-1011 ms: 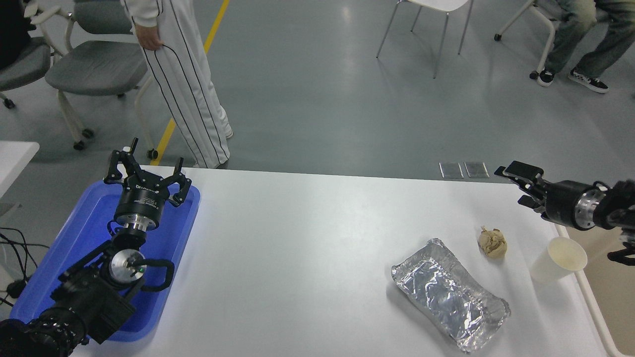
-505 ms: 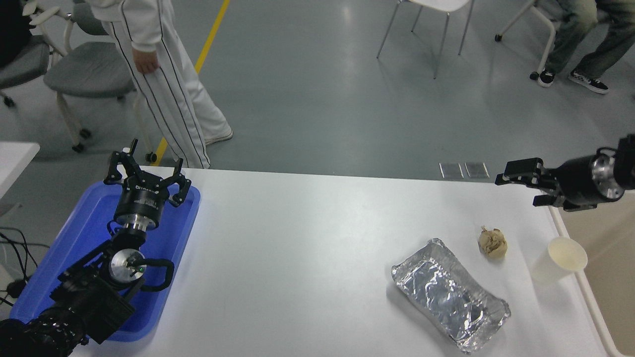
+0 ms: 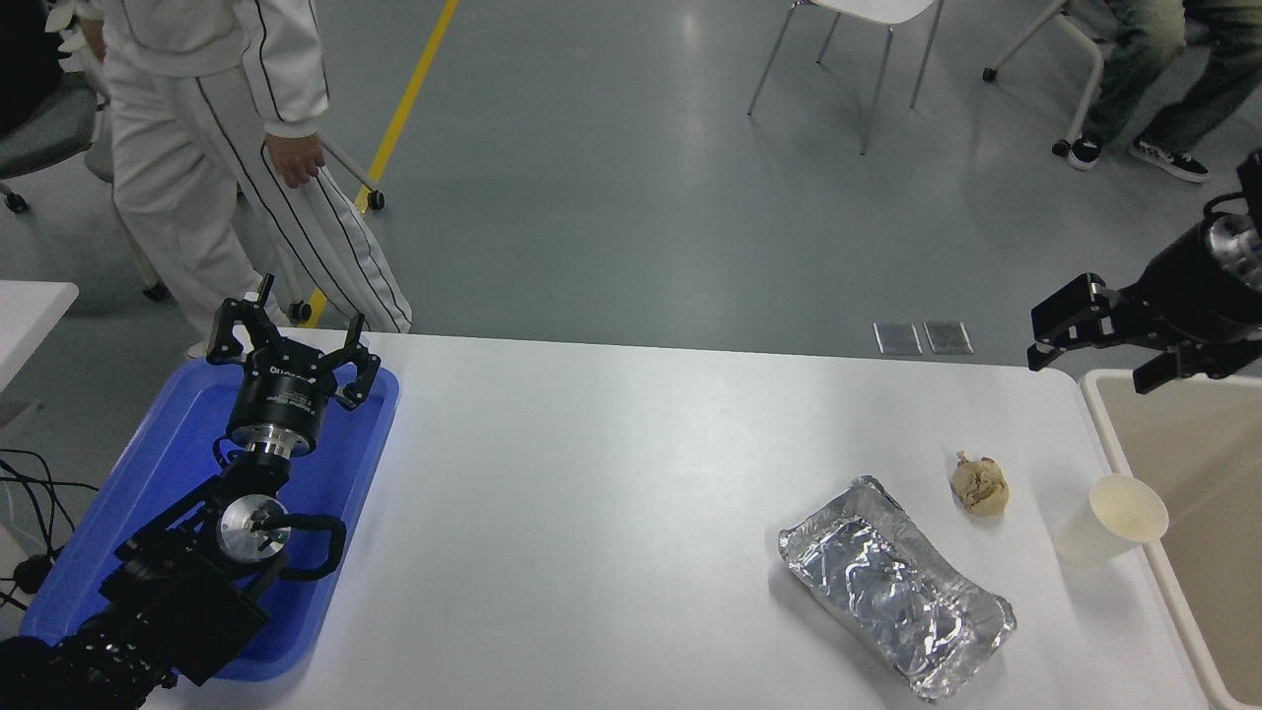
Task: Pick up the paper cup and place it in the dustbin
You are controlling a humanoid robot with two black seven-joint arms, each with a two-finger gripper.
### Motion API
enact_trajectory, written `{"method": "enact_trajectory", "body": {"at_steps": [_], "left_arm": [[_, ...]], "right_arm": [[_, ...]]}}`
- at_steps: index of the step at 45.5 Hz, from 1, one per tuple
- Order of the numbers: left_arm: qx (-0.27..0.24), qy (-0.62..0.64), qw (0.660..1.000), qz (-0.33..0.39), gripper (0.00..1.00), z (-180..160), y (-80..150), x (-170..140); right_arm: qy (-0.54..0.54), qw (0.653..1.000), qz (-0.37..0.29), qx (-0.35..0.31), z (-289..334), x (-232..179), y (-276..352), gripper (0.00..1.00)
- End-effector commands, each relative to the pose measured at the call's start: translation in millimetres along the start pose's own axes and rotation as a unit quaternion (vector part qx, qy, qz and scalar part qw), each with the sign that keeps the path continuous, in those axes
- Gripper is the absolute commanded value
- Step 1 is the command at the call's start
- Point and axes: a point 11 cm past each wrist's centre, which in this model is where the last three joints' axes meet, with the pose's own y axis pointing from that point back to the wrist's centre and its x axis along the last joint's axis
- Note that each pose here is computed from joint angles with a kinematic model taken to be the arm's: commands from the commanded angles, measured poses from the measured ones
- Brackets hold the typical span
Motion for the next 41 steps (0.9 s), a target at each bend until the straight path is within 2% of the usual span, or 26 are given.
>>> {"method": "enact_trajectory", "body": {"at_steps": [1,24,41], "left_arm": [[0.000,0.001,1.000,-0.001,1.00,-0.2,-0.5,-0.8],[-0.001,0.001,1.000,-0.001,1.00,-0.1,-0.7,-1.2],[0.000,0.000,1.000,-0.001,1.00,0.2,-0.1,-0.3]], "right_arm": [[0.051,0.998,0.020,-0.035,-12.9,15.3,29.3,1.00],[0.082,0.995,0.051,-0.041,-36.7,28.4,57.3,1.00],[0.071,0.996,0.032,-0.044,-25.4,21.6,42.3,1.00]]}}
